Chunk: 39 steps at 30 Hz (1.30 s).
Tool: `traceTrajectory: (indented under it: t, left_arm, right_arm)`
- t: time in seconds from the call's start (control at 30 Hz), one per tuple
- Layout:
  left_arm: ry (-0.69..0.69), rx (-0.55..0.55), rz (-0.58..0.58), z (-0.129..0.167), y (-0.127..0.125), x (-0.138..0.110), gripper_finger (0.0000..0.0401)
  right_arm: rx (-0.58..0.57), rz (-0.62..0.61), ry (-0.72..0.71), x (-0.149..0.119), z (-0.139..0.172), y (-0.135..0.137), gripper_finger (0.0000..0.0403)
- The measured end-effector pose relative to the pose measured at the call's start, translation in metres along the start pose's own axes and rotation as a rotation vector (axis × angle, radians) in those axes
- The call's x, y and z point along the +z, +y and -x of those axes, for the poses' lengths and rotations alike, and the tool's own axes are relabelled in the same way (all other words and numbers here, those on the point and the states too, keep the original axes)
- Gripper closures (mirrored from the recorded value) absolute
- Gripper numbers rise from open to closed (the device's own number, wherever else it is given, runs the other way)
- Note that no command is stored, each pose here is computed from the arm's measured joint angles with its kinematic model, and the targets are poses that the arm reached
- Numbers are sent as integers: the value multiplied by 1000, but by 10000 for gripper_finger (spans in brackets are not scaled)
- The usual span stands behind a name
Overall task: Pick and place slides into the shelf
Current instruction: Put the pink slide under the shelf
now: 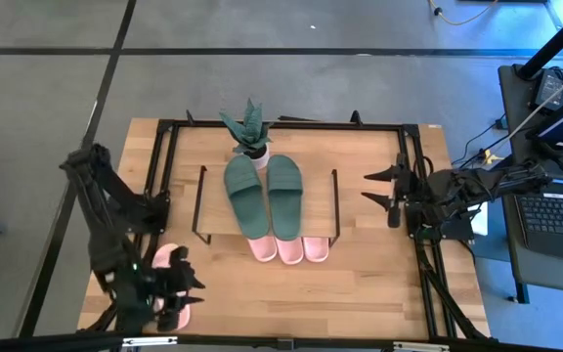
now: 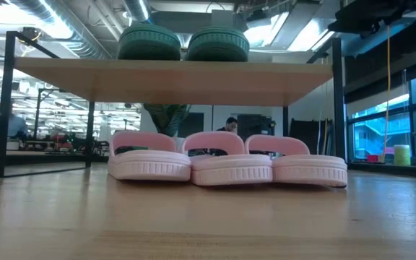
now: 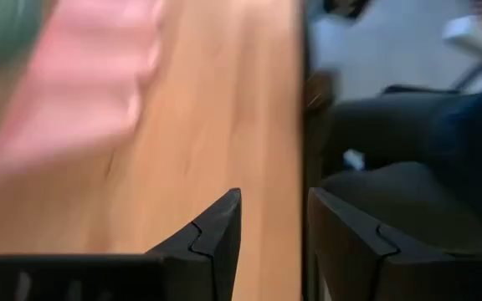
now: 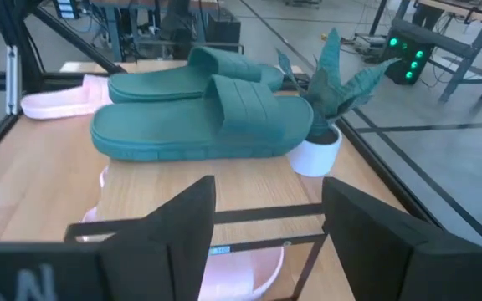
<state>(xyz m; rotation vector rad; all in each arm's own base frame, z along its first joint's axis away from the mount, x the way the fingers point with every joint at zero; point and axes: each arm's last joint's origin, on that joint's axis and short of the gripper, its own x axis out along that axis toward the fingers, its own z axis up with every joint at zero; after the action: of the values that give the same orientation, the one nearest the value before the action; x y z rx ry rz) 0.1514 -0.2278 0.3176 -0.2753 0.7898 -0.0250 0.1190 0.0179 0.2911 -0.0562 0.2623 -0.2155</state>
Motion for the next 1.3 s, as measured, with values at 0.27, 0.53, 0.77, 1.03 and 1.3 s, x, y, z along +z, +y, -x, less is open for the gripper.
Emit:
traceTrajectory:
  t: [0.27,0.53,0.77,1.03,1.3]
  left_arm:
    - [133,188,153,-31,-28,-33,269]
    - [435,474,227,-56,-24,-64,269]
    - [514,568,193,-57,-20,-73,269]
    - [524,663,143,-63,-16,-78,269]
    - [582,733,130,-78,-17,-92,269]
  right_arm:
    - [-2,7,14,-1,0,0,182]
    - [-3,17,30,-3,-2,1,182]
    - [-5,26,53,-4,-7,3,182]
    - [-8,38,79,-6,-12,5,182]
    - [-9,37,75,-5,-12,5,182]
